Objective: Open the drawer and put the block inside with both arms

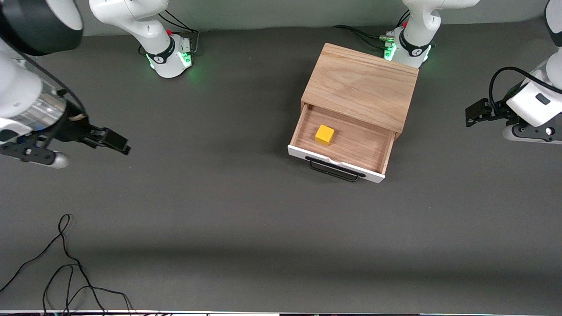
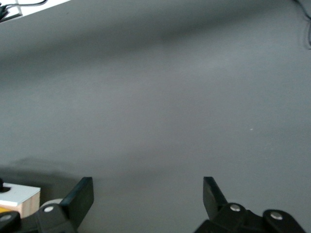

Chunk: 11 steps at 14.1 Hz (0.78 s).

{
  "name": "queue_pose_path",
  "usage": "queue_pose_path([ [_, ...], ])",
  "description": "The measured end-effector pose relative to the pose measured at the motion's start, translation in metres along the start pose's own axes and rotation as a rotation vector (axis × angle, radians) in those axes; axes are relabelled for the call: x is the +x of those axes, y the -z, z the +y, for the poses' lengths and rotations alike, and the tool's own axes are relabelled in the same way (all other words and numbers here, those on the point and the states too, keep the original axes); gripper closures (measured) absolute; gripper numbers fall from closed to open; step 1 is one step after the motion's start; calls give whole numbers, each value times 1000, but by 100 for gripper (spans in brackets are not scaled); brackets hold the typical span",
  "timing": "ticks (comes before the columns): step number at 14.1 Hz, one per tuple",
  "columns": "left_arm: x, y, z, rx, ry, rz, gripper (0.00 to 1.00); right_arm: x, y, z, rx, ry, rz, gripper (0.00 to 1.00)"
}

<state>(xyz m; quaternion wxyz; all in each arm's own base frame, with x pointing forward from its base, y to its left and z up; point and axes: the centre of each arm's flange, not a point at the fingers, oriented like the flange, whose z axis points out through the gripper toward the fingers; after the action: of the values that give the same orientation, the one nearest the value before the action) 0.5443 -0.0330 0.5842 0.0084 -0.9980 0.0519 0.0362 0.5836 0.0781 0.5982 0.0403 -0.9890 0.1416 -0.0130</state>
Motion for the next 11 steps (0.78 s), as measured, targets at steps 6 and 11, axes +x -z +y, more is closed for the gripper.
queue_pose_path([
  [6, 0, 0, 0, 0, 0, 1, 0, 14, -15, 48, -14, 40, -16, 0],
  [11, 0, 0, 0, 0, 0, 0, 0, 36, -37, 83, -28, 85, -37, 0],
])
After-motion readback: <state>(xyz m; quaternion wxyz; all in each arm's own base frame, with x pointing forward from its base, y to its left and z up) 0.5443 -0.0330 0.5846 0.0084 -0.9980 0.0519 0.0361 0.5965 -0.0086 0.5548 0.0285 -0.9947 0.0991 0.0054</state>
